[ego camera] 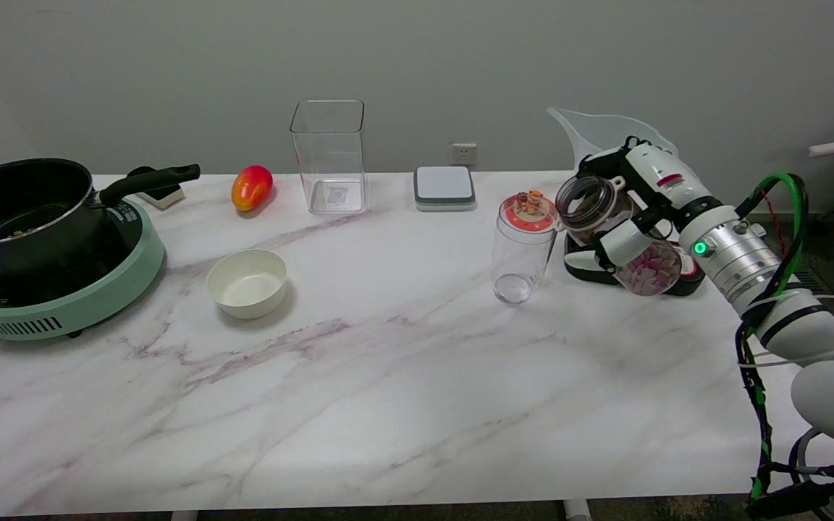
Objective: Pour the contents of the bottle into the measuring cup.
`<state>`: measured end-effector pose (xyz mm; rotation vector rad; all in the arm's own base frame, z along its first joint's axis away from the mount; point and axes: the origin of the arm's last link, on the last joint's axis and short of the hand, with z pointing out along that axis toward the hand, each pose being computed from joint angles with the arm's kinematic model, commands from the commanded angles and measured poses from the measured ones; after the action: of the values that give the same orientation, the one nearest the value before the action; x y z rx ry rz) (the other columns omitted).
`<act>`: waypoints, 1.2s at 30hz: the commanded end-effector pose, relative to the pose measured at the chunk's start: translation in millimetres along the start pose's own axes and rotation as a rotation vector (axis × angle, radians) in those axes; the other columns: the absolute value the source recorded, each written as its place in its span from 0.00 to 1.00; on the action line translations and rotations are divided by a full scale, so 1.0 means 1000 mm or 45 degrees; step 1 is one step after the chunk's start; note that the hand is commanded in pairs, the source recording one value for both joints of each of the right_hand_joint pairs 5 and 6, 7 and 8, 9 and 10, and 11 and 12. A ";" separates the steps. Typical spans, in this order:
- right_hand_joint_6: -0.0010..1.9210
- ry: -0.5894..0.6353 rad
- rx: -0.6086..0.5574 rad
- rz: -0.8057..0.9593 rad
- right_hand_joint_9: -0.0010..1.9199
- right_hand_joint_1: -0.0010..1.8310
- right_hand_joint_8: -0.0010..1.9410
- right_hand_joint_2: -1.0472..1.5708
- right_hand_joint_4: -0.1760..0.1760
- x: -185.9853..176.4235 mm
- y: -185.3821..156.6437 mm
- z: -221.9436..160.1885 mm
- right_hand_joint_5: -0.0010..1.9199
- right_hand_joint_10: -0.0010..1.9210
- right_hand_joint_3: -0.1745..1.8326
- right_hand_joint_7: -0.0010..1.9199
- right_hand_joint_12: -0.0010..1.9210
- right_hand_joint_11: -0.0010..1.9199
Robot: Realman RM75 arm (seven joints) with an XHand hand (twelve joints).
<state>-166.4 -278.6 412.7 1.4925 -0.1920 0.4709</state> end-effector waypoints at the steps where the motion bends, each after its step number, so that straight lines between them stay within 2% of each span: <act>1: 0.53 -0.142 0.031 -0.147 0.67 0.82 0.70 0.47 0.50 0.007 -0.001 0.010 0.53 0.67 0.83 0.70 0.53 0.53; 12: 0.53 -0.146 0.004 -0.208 0.67 0.82 0.69 0.44 0.50 0.030 0.007 0.018 0.53 0.67 0.85 0.70 0.52 0.52; 23: 0.53 -0.244 0.035 -0.282 0.66 0.82 0.69 0.44 0.50 0.049 0.000 0.044 0.53 0.66 0.86 0.69 0.52 0.52; 36: 0.51 -0.334 -0.058 -0.412 0.63 0.82 0.66 0.38 0.50 0.044 0.007 0.050 0.51 0.63 0.93 0.67 0.50 0.50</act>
<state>-128.8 -307.8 431.7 1.5543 -0.1664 0.1786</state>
